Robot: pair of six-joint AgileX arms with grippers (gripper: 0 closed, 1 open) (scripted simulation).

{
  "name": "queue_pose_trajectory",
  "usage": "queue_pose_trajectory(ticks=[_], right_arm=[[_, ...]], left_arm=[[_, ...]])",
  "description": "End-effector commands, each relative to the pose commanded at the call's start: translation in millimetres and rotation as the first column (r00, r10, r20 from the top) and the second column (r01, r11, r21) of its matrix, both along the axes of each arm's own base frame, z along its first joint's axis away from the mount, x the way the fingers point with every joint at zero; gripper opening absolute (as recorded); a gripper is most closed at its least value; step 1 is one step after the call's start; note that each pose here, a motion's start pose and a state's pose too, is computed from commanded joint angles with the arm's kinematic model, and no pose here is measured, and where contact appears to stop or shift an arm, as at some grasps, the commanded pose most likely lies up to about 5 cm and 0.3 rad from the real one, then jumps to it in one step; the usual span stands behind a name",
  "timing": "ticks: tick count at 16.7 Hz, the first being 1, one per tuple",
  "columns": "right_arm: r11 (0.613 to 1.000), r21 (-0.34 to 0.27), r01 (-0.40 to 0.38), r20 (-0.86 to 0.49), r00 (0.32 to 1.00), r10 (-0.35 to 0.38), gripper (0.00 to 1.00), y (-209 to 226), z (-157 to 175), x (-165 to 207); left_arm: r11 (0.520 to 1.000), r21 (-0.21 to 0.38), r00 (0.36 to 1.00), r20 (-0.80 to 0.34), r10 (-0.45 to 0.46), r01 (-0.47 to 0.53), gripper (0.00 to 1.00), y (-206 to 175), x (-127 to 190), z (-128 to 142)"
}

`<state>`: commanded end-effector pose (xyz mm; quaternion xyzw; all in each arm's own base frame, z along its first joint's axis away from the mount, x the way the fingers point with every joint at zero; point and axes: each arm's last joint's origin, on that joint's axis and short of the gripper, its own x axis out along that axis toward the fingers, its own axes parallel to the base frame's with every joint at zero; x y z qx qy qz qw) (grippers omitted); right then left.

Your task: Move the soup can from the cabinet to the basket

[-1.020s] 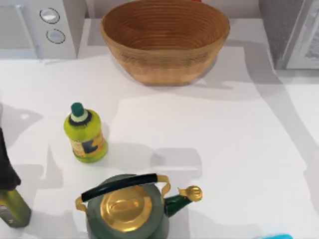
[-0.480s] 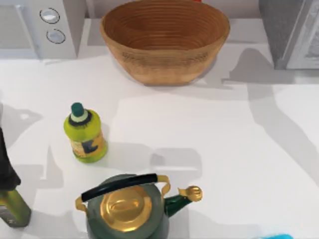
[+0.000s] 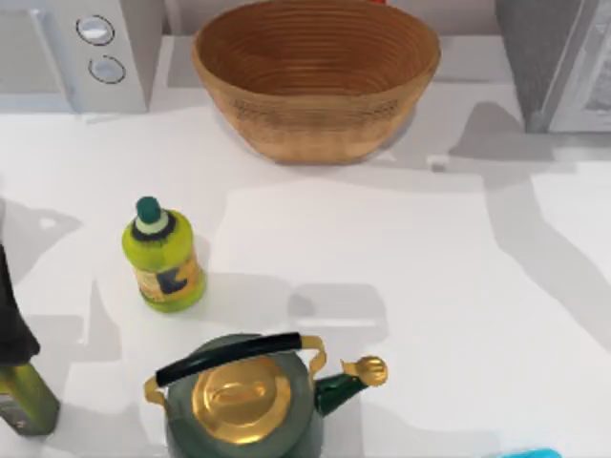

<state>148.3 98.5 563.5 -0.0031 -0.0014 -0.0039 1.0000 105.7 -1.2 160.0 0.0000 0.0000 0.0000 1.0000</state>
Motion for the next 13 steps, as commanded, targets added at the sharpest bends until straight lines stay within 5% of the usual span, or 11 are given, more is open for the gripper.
queue_pose_trajectory(ticks=[6,13], right_arm=[[0.998,-0.041,-0.042,-0.056,0.998,0.04,0.0,-13,-41,1],[0.996,-0.051,-0.074,-0.138,0.988,0.066,0.0,-53,-176,-16]], left_arm=[[1.0,0.0,1.0,0.0,0.0,0.0,1.0,0,0,0],[1.0,0.0,1.0,0.0,0.0,0.0,1.0,0,0,0]])
